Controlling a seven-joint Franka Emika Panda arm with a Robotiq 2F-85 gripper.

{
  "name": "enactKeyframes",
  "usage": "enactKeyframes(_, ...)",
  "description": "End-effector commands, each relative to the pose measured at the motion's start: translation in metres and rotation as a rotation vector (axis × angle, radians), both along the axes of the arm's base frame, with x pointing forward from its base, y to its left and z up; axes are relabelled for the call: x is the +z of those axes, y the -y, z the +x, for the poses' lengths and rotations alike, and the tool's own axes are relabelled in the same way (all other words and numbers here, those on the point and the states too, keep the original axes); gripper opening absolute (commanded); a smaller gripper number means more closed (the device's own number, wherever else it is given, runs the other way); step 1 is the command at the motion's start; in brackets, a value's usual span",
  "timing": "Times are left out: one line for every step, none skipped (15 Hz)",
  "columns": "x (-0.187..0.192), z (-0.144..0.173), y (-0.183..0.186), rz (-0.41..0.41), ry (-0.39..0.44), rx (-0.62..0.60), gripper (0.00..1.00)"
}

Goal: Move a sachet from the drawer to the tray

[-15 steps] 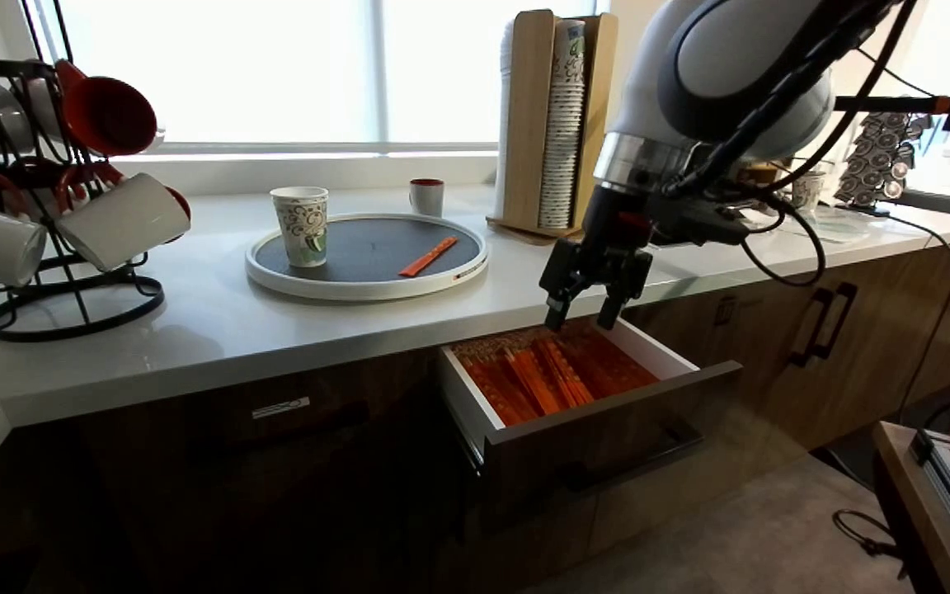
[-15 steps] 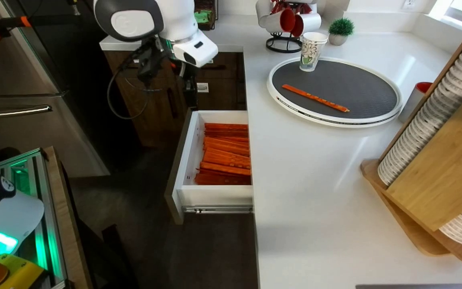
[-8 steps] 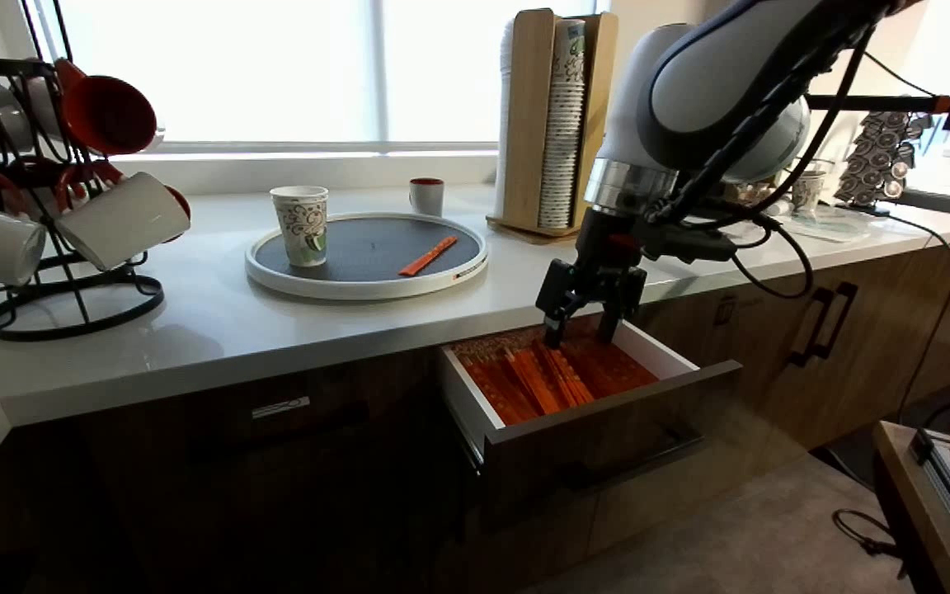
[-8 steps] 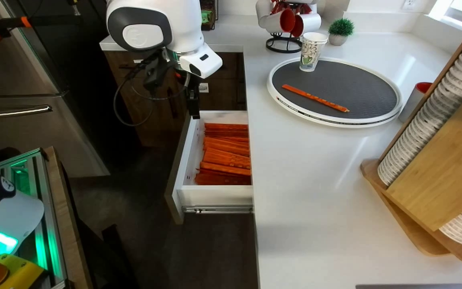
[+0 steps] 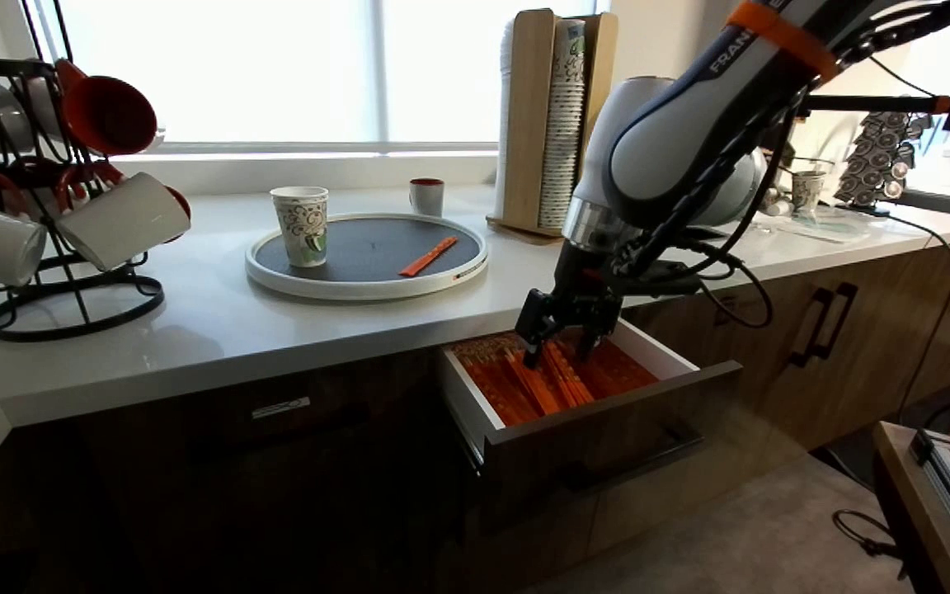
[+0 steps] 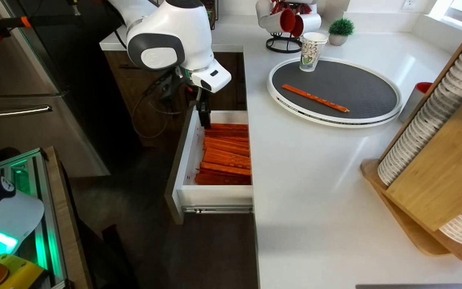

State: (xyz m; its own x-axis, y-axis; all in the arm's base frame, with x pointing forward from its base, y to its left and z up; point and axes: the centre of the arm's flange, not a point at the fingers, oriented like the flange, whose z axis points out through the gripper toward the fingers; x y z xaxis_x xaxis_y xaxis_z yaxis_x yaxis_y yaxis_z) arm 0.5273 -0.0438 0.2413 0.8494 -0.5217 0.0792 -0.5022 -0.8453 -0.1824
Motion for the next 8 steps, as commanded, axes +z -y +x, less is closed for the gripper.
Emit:
enactKeyframes(-0.032, 0.018, 0.007, -0.013, -0.03, -0.051, 1.0)
enactKeyframes(-0.038, 0.02, 0.01, -0.013, -0.051, -0.063, 1.0)
enactKeyframes(-0.043, 0.022, 0.012, -0.016, -0.053, -0.074, 0.94)
enactKeyframes(-0.048, 0.024, 0.015, -0.018, -0.057, -0.083, 0.85)
enactKeyframes(-0.052, 0.026, 0.017, -0.023, -0.06, -0.095, 0.84)
enactKeyframes(-0.055, 0.027, 0.02, -0.025, -0.064, -0.101, 0.85)
enactKeyframes(-0.058, 0.03, 0.022, -0.033, -0.065, -0.109, 0.69)
enactKeyframes(-0.062, 0.031, 0.025, -0.038, -0.069, -0.114, 0.67)
